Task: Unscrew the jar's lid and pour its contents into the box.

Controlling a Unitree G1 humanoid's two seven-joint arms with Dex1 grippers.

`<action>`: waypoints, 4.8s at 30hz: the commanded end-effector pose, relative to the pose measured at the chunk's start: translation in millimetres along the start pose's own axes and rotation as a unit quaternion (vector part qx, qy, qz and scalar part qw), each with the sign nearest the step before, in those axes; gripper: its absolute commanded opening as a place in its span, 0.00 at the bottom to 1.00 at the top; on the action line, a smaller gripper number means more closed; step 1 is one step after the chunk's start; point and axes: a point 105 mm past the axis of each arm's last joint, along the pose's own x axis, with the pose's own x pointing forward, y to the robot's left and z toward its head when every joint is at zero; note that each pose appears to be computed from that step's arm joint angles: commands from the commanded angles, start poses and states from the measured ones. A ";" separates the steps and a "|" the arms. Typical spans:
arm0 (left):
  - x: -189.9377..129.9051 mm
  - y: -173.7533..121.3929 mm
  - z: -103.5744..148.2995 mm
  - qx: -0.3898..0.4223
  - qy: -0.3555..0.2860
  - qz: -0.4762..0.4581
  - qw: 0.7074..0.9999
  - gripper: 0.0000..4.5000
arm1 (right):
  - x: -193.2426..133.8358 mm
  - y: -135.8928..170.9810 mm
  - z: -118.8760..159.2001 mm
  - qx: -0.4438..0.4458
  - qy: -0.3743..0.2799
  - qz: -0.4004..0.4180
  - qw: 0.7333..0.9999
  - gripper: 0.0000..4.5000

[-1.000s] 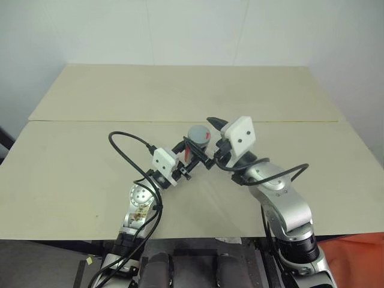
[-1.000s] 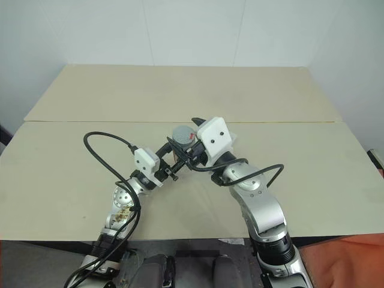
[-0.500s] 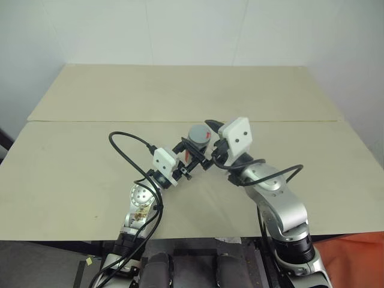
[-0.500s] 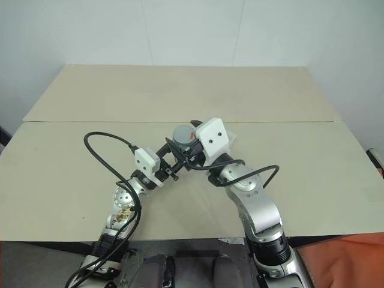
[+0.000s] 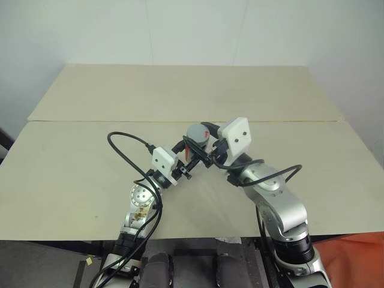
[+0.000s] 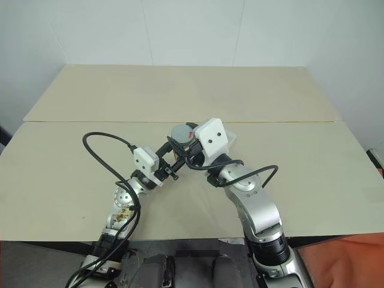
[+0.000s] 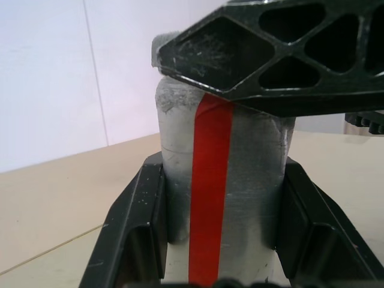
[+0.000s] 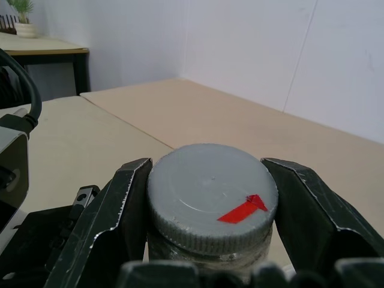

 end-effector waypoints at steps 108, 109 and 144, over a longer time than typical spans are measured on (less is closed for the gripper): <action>-6.0 -17.4 20.1 -0.028 -0.041 -0.078 0.996 0.43 | -14.3 -15.7 33.5 -0.107 -0.012 0.104 0.989 0.99; -6.3 -17.2 20.0 -0.028 -0.041 -0.078 0.996 0.43 | -15.8 -16.0 33.9 -0.108 -0.011 0.104 0.989 0.99; -5.6 -16.2 17.3 -0.024 -0.043 -0.081 0.996 0.43 | -30.9 -0.9 51.8 -0.094 -0.042 0.139 0.985 0.99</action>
